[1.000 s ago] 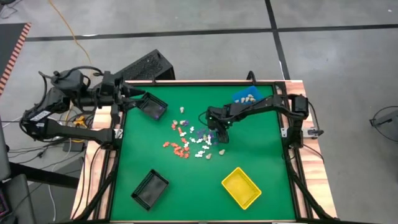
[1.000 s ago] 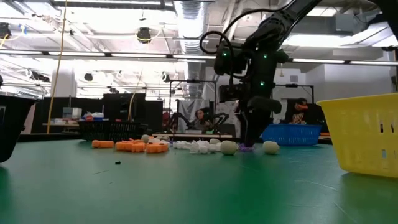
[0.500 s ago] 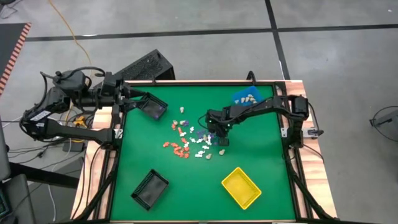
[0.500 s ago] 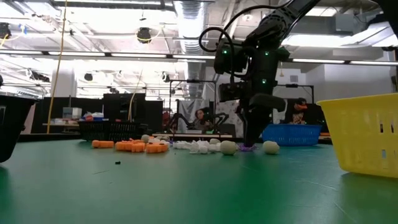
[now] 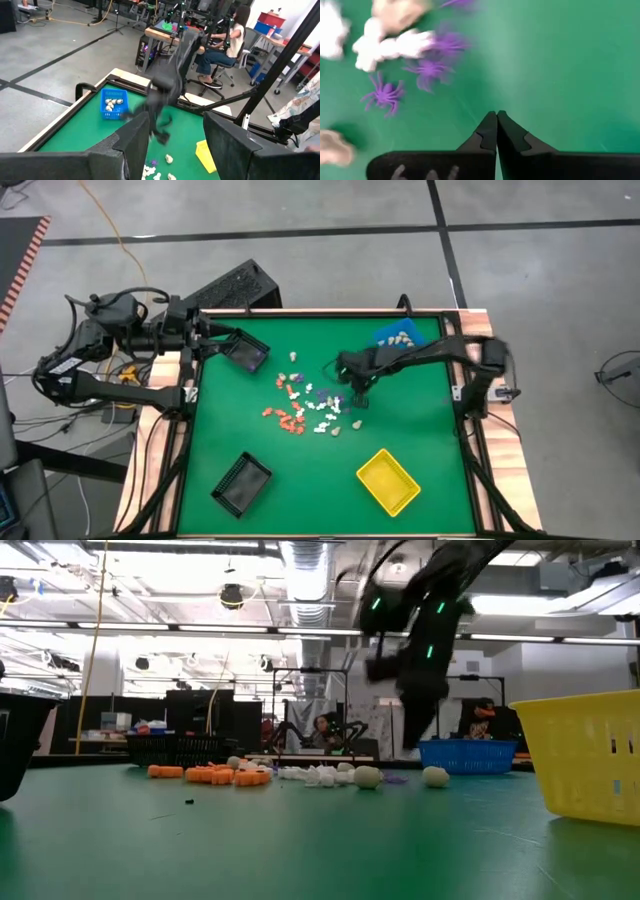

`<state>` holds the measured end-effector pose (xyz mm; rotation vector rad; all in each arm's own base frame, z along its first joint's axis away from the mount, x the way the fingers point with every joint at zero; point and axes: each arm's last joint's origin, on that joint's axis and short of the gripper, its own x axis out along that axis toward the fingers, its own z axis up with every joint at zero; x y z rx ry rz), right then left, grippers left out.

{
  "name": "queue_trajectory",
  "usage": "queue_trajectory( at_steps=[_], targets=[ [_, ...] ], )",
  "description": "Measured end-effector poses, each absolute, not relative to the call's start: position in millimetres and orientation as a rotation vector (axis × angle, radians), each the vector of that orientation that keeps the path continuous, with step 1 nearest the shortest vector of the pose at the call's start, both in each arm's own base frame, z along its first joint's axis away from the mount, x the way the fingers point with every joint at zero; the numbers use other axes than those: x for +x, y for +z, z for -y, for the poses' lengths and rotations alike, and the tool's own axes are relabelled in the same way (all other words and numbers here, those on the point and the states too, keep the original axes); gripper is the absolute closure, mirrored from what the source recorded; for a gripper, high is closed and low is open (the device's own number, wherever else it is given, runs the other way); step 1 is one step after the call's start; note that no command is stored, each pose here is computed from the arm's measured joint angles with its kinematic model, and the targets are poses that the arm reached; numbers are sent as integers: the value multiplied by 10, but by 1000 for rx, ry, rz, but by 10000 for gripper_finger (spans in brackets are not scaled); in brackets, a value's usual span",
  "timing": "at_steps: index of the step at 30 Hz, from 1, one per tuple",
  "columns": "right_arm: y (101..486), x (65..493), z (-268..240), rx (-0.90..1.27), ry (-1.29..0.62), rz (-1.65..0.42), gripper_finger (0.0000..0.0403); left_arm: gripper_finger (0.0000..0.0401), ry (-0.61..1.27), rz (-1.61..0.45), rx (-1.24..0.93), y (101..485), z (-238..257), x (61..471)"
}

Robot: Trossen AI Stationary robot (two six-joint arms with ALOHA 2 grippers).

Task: Sort Halloween decoration
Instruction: Put the purple spider toy into the top black basket

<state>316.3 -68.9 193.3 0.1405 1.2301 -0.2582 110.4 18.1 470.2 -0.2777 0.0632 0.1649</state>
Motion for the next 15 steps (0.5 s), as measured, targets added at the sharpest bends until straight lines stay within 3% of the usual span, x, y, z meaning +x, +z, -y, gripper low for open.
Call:
queue_trajectory(
  at_steps=[3,6,10,15],
  targets=[
    [2145,2849,676,346,-408,-1240,367,223,165,-64,-277,4701,-182,1106],
    [2181,2466,602,539,-572,-1409,351,223,164,-63,-258,4703,-182,1107],
    [2228,2137,465,563,-650,-1601,298,223,163,-68,-217,4702,-183,1114],
    [2098,1941,377,518,-657,-1798,204,223,195,-65,-193,4704,-192,1110]
  ],
)
